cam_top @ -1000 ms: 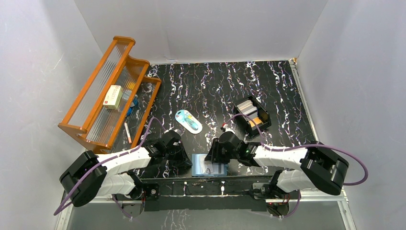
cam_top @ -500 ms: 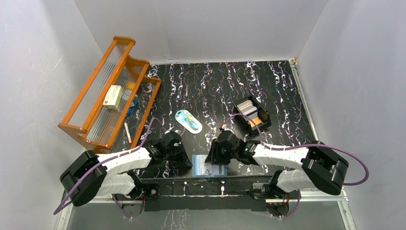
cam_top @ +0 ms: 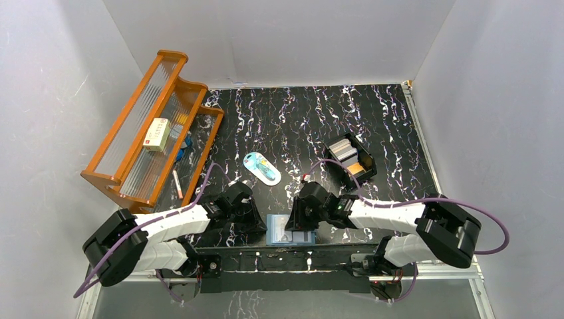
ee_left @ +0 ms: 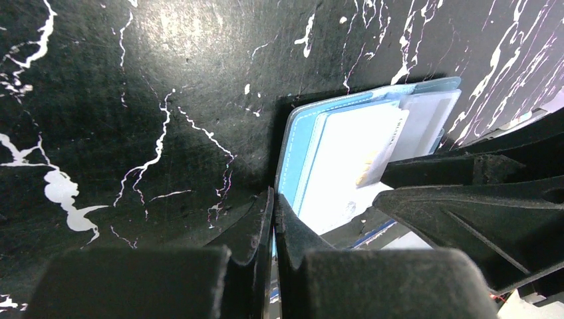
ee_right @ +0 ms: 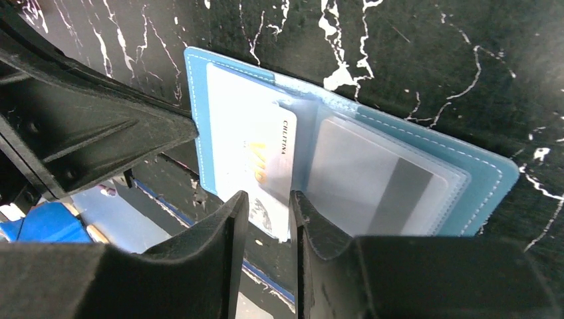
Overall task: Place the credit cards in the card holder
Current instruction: Insert the credit card into the card holder.
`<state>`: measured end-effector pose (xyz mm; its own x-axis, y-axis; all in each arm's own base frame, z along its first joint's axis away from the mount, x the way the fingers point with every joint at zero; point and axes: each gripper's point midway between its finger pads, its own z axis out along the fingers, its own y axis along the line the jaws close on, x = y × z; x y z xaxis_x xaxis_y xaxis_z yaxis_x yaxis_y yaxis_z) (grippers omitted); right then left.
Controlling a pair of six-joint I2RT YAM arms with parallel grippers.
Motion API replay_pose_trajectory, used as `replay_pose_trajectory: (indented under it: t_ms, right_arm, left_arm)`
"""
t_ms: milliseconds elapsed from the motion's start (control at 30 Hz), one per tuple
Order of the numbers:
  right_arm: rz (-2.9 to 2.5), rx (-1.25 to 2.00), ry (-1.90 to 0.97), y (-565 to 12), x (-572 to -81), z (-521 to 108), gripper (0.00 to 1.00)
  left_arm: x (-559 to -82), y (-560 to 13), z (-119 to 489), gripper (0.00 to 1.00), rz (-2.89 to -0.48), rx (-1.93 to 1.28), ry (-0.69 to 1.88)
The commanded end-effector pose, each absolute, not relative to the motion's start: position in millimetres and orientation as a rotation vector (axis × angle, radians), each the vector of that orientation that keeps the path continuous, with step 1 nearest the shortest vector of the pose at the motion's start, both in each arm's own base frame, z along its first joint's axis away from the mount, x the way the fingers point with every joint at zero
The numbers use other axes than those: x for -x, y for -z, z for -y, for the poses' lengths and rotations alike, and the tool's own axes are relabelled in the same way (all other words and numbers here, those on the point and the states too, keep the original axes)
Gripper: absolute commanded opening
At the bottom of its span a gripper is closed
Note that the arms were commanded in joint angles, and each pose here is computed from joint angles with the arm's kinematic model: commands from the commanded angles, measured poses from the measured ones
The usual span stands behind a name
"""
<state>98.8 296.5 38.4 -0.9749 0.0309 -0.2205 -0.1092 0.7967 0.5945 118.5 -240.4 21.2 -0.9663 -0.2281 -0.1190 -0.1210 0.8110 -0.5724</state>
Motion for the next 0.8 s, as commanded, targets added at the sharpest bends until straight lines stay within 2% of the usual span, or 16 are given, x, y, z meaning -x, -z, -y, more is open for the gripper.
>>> replay_pose_trajectory:
  t_ms: [0,333,633,767]
  right_arm:
    - [-2.689,0.073,-1.088,-65.0,-106.1,-326.0,0.35]
    - [-2.695,0.048,-1.052,-58.9,-112.7,-330.4,0.33]
    - [-2.574,0.038,-0.886,-89.6,-142.3,-306.5,0.46]
    - [-2.538,-0.021,-0.838,-103.6,-168.8,-291.6,0.47]
  left_arm:
    - [-119.8,-28.3,242.1,0.0,-2.795,0.277,0.881]
    - [-121.7,-28.6,238.1,0.0,-2.779,0.285,0.855]
    - [-125.0,-33.3,236.6,0.0,-2.753,0.282,0.851]
    - [-126.7,-37.9,238.1,0.01,-2.738,0.258,0.861]
